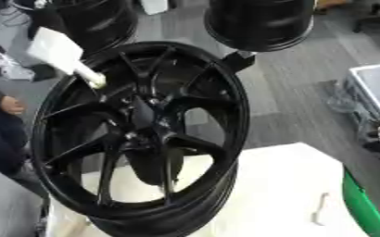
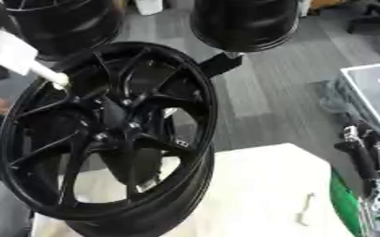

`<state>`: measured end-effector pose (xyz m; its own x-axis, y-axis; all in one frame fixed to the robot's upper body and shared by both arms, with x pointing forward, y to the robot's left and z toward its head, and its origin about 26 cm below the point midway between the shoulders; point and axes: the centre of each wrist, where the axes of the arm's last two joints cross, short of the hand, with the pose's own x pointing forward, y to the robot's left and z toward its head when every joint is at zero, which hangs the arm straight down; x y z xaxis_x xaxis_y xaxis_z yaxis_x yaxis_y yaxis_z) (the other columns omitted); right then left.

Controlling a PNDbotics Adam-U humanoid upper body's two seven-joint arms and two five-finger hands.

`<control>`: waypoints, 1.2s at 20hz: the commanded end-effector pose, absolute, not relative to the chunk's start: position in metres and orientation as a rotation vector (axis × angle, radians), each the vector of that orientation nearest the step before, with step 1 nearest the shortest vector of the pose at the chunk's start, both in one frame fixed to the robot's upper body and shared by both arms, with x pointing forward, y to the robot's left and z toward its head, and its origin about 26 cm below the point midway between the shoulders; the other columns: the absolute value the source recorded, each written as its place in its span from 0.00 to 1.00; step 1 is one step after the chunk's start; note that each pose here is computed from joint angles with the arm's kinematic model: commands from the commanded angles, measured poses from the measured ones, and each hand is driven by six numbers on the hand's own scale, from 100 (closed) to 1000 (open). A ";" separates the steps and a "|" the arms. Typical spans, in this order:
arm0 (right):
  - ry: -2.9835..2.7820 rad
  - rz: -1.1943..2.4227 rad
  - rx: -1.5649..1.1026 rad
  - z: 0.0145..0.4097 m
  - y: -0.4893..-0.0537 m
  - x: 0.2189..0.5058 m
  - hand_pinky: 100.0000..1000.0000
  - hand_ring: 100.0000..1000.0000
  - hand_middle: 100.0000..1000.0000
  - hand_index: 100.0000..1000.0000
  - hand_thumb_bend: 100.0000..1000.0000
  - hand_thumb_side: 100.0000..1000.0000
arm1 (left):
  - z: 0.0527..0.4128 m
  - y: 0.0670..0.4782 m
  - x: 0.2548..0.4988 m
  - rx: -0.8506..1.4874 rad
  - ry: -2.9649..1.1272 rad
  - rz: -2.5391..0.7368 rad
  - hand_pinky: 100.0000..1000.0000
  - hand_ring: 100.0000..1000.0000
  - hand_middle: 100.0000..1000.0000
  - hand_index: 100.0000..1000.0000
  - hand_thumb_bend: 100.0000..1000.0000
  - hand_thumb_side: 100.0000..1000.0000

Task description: Pull the pin out of the wheel hub.

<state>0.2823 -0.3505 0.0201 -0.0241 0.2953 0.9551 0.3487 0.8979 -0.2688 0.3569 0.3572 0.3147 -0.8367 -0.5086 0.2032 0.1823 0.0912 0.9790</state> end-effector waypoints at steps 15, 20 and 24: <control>-1.631 -0.066 -0.517 0.022 -0.352 0.283 0.65 0.49 0.52 0.72 0.00 0.70 | 0.212 0.510 0.357 0.575 -1.415 -1.464 0.58 0.49 0.53 0.70 0.81 0.37; -1.637 -0.068 -0.500 0.022 -0.348 0.284 0.65 0.49 0.52 0.72 0.00 0.71 | 0.180 0.510 0.367 0.745 -1.430 -1.296 0.62 0.58 0.69 0.81 1.00 0.44; -1.642 -0.069 -0.497 0.024 -0.348 0.285 0.65 0.49 0.52 0.72 0.00 0.70 | 0.164 0.505 0.364 0.760 -1.529 -1.164 0.58 0.55 0.65 0.78 0.97 0.39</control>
